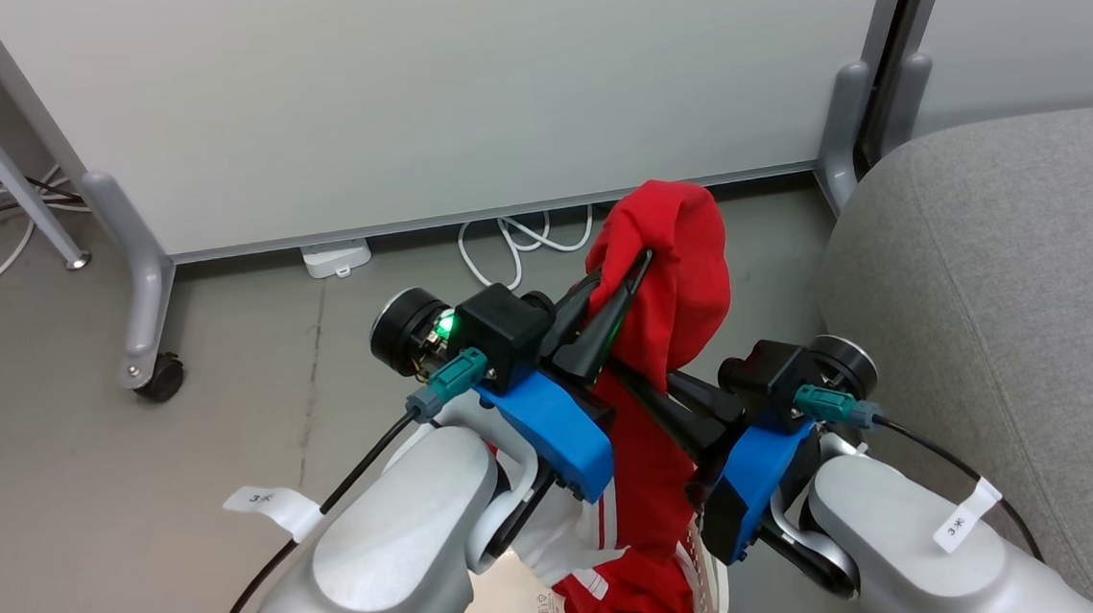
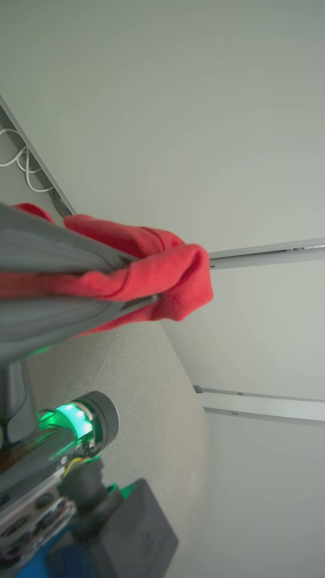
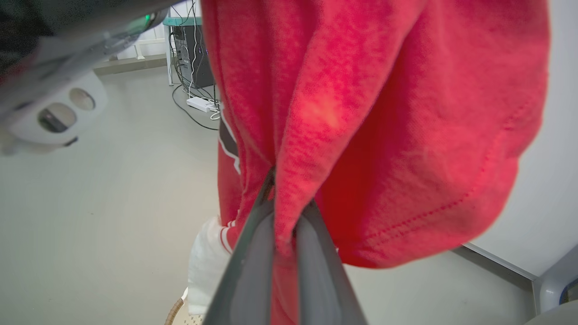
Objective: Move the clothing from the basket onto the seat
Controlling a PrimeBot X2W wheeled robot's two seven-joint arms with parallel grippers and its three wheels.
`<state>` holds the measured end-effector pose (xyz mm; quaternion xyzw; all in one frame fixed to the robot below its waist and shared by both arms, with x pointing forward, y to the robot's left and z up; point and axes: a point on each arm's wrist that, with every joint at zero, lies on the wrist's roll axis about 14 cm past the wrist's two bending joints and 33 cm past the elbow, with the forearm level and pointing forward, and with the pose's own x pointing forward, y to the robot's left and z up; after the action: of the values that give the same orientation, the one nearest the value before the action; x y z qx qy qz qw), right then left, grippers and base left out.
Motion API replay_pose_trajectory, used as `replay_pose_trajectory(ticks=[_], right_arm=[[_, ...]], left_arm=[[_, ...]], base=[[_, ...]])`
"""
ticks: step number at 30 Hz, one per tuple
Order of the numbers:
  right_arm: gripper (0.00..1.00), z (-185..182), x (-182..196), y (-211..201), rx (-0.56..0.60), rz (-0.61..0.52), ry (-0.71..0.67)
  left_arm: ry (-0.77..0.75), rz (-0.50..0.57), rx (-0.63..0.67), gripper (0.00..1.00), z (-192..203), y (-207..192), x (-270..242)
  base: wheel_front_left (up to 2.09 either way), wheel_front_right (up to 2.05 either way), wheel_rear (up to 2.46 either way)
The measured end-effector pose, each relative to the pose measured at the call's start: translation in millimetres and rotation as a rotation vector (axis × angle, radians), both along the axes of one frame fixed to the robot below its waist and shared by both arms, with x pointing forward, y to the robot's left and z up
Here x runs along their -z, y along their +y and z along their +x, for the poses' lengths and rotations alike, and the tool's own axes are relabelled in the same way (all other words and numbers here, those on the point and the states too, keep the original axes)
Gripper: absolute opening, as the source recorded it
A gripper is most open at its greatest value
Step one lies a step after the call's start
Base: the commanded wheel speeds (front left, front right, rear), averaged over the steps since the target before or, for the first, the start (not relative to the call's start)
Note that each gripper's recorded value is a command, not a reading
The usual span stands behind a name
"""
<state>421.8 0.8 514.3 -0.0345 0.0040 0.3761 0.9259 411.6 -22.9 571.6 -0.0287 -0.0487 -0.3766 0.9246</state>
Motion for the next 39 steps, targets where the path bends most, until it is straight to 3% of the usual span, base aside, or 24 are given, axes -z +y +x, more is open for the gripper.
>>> replay_pose_trajectory(ticks=[26,27,28,39], right_arm=[[0.0,-3.6,-1.3,2.1,-0.004,0.012,0.003],[0.0,-3.6,-1.6,2.3,-0.004,0.013,0.003],[0.0,-3.6,-2.0,2.5,-0.005,0.014,0.002],[0.0,-2.3,-4.3,-2.3,0.023,0.05,0.008]], left_arm=[[0.0,0.021,-0.023,0.0,3.5,6.1,4.0],[-0.002,0.017,-0.032,0.75,4.7,7.4,2.9],[-0.003,0.018,-0.034,1.0,5.0,7.8,3.0],[-0.007,0.042,-0.055,1.0,8.0,13.5,8.6]], base=[[0.0,0.0,0.0],[0.0,0.0,0.0],[0.0,0.0,0.0],[0.0,0.0,0.0]])
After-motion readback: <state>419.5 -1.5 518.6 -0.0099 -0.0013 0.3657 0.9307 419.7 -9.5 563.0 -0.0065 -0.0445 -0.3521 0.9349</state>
